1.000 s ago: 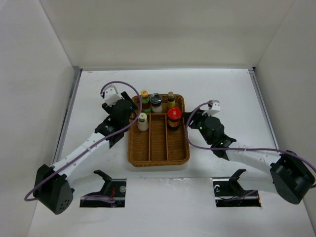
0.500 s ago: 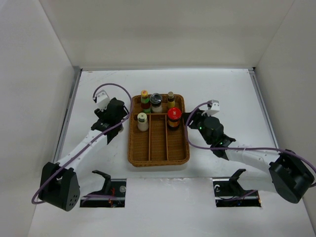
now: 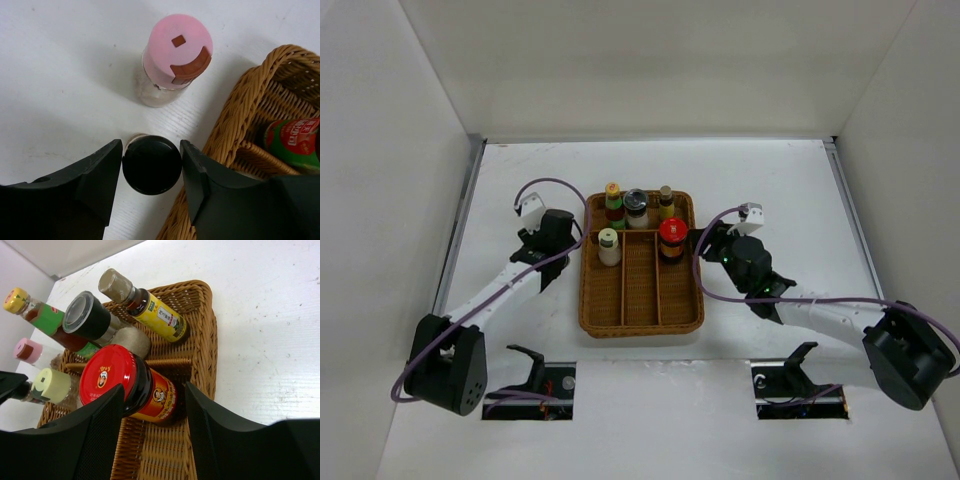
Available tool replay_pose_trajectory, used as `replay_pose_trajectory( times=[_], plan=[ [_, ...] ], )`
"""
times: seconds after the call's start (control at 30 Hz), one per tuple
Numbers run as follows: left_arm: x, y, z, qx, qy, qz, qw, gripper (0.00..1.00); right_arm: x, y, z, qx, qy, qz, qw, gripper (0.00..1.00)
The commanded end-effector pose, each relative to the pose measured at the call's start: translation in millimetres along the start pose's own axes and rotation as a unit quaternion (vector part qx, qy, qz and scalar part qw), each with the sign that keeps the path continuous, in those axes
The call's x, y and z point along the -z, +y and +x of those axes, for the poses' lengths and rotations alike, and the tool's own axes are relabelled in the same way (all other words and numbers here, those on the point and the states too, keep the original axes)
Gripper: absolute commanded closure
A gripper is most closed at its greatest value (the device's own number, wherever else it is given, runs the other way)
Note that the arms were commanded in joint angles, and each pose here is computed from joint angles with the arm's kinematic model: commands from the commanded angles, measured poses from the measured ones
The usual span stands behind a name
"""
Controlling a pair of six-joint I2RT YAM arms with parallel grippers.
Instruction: Organize the condiment bottles
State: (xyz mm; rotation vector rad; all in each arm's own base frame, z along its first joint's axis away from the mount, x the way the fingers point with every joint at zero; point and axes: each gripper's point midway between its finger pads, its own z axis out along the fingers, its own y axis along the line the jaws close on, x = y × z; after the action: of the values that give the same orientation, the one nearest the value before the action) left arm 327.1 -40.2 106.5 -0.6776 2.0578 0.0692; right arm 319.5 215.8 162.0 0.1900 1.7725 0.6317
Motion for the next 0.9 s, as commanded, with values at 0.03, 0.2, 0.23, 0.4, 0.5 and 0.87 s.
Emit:
replay_pose_trajectory(
  times=[0.03,0.2,0.23,0.4,0.5,0.87],
  plan=[
    [-2.7,-2.7,0.8,0.009,-0.003,0.01,1.0,0.54,-4.4,13.7,-19.4,-0.007,-0.028,-0.014,0.999,0.44],
    [0.2,-0.6,-1.1,0.012,-0.007,0.013,1.0,0.6,-3.6,13.3,-19.9,-0.008,-0.029,-0.013,0.999,0.44],
    [0.9,-0.7,-1.9,0.014,-0.008,0.014,1.0,0.6,-3.4,13.3,-20.5,-0.007,-0.03,-0.013,0.999,0.44],
    [13.6,-8.1,-13.0,0.009,-0.021,0.028,0.999,0.67,-5.2,13.1,-19.1,-0.005,-0.028,-0.011,1.0,0.44],
    [27.8,-14.9,-31.7,0.011,-0.04,0.041,0.998,0.68,-4.8,13.5,-19.2,-0.006,-0.028,-0.012,1.0,0.44],
    [127.7,-82.2,-117.0,0.01,-0.127,0.171,0.977,0.67,-4.8,13.0,-20.4,-0.004,-0.031,-0.011,0.999,0.44]
  ],
)
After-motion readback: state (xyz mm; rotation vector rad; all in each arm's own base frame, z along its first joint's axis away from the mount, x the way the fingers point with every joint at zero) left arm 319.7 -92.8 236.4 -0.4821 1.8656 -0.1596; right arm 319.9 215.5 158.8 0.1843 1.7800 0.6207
